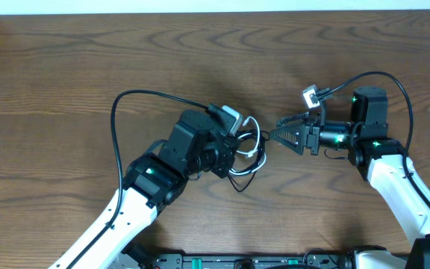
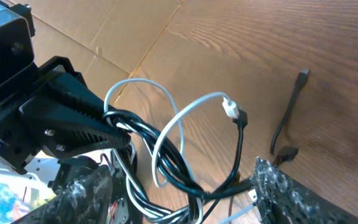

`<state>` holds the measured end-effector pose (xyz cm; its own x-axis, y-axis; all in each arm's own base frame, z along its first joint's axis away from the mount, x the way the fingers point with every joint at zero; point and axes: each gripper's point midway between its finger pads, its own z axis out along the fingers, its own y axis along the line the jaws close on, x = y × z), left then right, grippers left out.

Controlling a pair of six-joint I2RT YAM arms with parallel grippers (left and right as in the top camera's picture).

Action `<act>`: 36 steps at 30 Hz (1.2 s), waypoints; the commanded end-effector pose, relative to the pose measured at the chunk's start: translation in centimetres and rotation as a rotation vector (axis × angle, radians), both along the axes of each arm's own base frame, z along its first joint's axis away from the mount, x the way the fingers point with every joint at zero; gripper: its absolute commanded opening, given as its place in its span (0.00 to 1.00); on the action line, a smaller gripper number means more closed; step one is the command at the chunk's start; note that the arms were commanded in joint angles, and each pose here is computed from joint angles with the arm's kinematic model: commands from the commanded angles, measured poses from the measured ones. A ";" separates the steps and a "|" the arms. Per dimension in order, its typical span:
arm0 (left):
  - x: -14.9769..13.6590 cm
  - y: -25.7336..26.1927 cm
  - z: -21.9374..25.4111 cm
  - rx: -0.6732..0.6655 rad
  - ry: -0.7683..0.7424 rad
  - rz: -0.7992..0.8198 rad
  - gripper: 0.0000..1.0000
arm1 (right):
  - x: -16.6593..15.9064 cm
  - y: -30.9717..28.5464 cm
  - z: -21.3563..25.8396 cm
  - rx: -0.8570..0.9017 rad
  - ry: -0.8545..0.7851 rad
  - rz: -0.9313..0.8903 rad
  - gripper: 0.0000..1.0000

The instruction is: Untangle cables

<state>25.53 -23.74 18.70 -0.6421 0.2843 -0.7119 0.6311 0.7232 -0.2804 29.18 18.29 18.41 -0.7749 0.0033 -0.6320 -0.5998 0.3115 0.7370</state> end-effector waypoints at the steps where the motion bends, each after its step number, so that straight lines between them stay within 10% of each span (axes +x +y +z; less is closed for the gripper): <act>1: -1.0 -1.1 0.2 -0.033 0.022 -0.068 0.07 | -0.4 0.7 -0.3 -0.004 0.036 0.009 0.64; 13: -1.7 -1.4 0.0 -0.043 0.046 -0.096 0.07 | 0.6 1.4 -1.9 -0.076 0.157 -0.108 0.54; 22: -1.9 -1.0 -0.5 -0.019 0.068 -0.087 0.07 | 2.2 0.2 -2.8 -0.124 0.182 -0.219 0.01; 28: -1.9 -1.0 -0.5 -0.015 0.060 -0.095 0.07 | 2.9 -2.5 -6.0 -0.265 0.273 -0.376 0.54; 36: -3.8 -2.4 0.1 -0.051 0.028 -0.277 0.07 | 1.4 -3.7 -9.0 -0.369 0.404 -0.415 0.65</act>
